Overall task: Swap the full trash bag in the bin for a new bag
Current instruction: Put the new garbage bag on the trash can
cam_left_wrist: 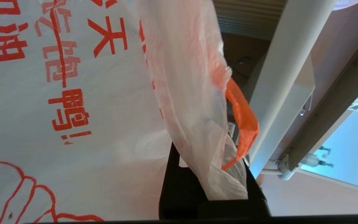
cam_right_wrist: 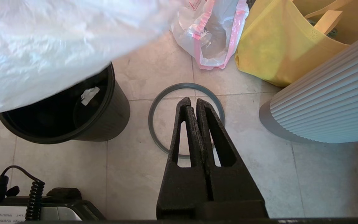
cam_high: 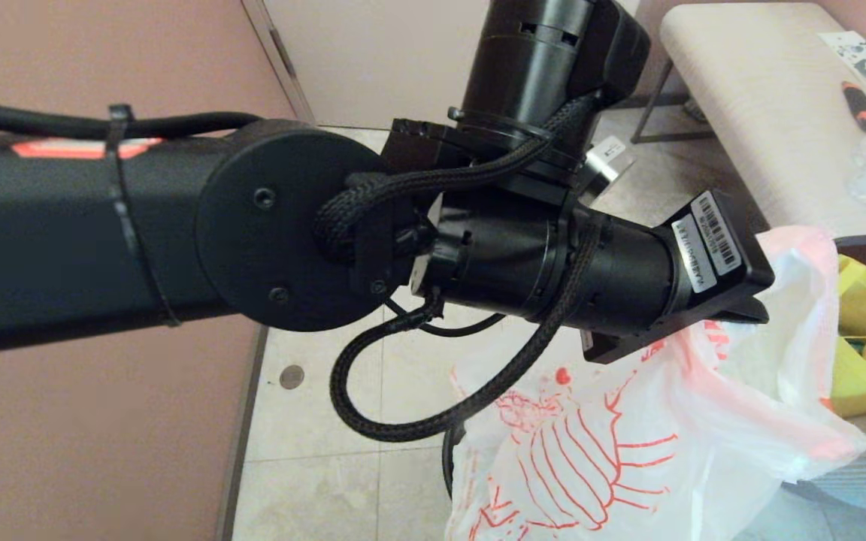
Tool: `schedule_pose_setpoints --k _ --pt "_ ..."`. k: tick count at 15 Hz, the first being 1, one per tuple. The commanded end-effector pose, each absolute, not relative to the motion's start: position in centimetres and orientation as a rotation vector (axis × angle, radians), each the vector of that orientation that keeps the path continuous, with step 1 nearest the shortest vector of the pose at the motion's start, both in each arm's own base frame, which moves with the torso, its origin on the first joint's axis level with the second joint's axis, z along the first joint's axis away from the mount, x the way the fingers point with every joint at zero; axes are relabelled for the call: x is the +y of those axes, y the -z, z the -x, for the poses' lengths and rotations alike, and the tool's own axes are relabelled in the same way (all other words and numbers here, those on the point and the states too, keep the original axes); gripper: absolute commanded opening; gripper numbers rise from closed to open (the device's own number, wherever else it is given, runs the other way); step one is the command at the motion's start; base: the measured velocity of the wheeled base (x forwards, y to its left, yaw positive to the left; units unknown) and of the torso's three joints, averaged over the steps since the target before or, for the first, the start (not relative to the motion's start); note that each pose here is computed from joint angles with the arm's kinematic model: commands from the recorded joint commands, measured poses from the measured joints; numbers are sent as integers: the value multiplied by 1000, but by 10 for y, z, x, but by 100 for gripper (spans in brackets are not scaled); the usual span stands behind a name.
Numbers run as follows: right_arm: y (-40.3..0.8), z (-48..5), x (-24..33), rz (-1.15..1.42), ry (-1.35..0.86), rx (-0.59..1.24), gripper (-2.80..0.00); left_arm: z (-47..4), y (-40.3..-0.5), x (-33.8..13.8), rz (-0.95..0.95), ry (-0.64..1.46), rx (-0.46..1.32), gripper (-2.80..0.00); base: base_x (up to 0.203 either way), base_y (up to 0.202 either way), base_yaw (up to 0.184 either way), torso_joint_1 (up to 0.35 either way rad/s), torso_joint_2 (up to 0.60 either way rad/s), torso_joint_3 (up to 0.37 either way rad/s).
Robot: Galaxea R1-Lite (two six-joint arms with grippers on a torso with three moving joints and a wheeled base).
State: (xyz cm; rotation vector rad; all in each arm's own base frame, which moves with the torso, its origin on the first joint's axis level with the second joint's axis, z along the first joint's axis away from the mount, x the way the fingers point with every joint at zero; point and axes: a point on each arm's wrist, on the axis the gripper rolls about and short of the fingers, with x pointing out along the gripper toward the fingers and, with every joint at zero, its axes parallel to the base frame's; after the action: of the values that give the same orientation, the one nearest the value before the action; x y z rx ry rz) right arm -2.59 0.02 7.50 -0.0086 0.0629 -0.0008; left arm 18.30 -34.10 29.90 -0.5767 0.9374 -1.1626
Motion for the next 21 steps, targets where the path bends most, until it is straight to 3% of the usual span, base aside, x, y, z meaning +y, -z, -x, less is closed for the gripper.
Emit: schedule_pose_setpoints --k 1,8,14,21 --pt "-75 26 0 9 1 64 -280 -186 -294 -353 588 1161 955 -280 0 0 0 0 0 0" --pt "-75 26 0 9 1 64 -280 -195 -277 -374 571 1153 961 -280 0 0 0 0 0 0" --pt "-75 26 0 9 0 64 -280 -244 -247 -352 583 1003 1000 -280 0 0 0 0 0 0" --pt "-75 26 0 9 1 64 -280 -280 -227 -321 494 1109 889 -280 0 0 0 0 0 0"
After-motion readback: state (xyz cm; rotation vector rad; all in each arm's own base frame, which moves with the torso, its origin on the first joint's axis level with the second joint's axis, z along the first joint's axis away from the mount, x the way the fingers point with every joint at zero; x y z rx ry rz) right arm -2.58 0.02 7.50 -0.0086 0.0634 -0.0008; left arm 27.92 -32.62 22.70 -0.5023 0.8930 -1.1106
